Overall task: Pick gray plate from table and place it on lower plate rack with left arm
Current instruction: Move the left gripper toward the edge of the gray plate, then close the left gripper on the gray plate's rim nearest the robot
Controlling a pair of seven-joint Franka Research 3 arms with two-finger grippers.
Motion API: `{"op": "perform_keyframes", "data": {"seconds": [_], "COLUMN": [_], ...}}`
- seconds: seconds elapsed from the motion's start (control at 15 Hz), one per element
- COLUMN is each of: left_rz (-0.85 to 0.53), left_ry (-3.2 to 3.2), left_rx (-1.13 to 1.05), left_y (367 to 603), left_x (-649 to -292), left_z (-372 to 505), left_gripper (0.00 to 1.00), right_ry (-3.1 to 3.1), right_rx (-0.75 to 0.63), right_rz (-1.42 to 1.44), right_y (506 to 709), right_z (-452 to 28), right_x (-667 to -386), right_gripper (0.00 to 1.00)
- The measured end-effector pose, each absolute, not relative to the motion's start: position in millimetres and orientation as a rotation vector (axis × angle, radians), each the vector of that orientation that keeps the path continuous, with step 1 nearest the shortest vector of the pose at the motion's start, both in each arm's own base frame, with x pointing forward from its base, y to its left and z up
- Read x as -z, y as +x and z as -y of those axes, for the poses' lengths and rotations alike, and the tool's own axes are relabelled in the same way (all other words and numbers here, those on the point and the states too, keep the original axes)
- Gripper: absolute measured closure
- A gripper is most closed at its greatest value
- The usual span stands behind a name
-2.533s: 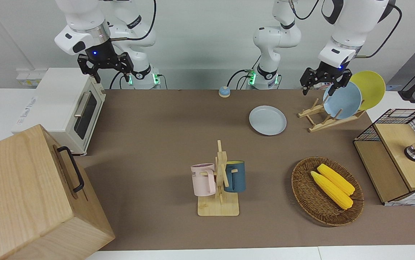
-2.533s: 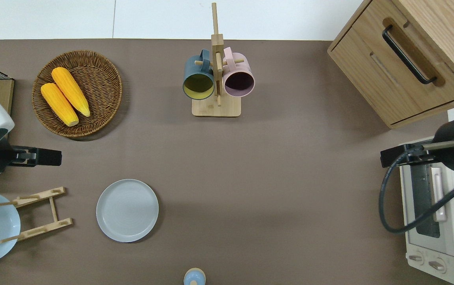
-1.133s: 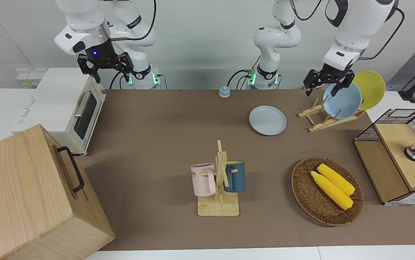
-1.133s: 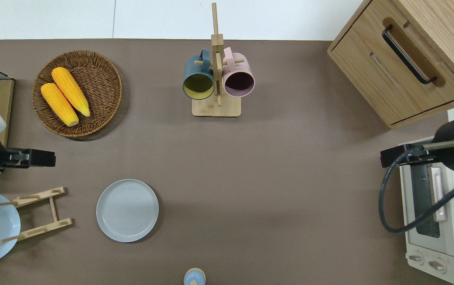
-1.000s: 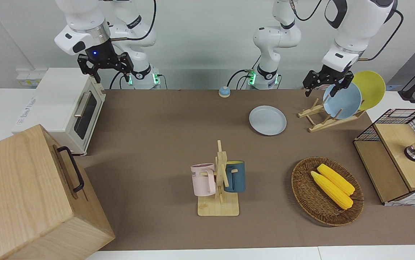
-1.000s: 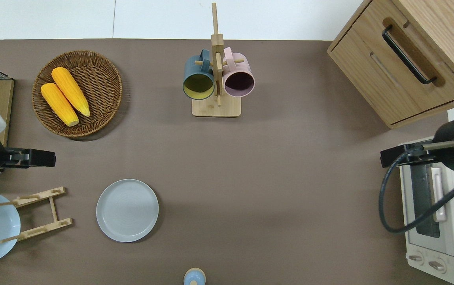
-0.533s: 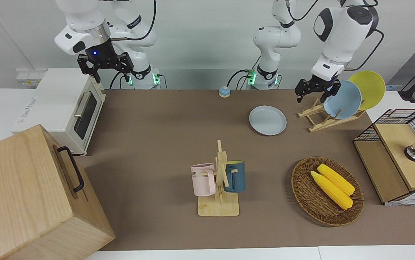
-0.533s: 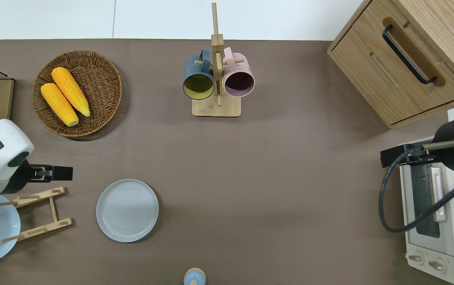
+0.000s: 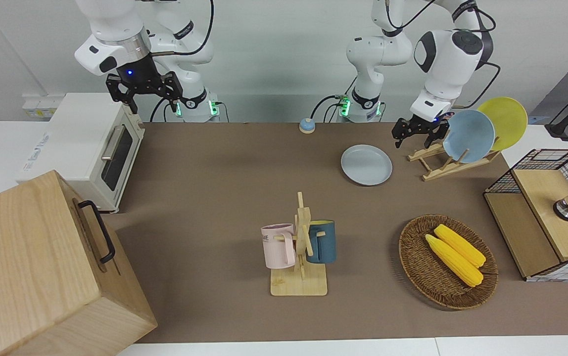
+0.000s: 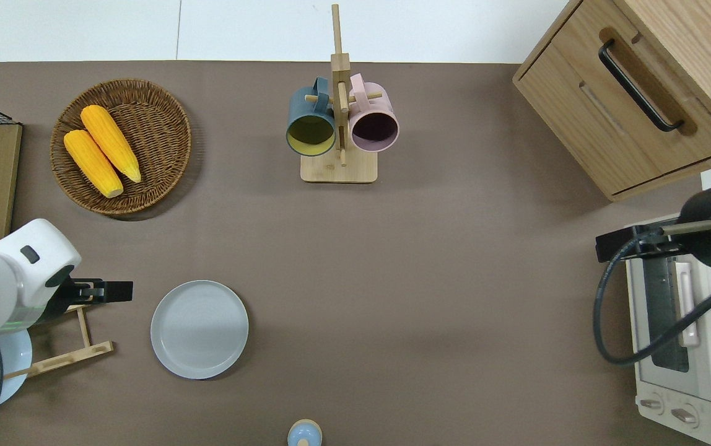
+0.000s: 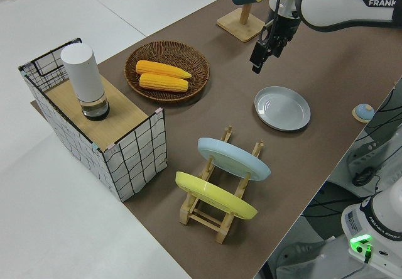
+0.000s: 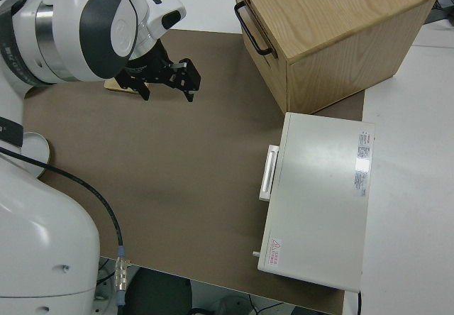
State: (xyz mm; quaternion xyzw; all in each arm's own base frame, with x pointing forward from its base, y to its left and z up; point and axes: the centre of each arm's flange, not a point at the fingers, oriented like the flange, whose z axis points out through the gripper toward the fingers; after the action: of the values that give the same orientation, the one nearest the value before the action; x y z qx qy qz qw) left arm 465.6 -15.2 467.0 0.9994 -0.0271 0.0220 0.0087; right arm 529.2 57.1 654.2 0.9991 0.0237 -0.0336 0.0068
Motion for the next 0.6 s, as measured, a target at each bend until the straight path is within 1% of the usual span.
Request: {"op": "perform_keyframes", "data": {"seconds": [0.6], "left_rz": [0.088], "left_ry": [3.123], "left_rx": [-0.103], "left_y": [433.8], "left_x": [-399.3], "left_z": [16.5], "left_gripper": [0.0], "right_ry": [3.125], "right_rx": [0.105], "right_rz": [-0.074], "right_y": [529.2], "right_z": [-57.1], "right_x": [-654.2], "right_gripper": [0.01]}}
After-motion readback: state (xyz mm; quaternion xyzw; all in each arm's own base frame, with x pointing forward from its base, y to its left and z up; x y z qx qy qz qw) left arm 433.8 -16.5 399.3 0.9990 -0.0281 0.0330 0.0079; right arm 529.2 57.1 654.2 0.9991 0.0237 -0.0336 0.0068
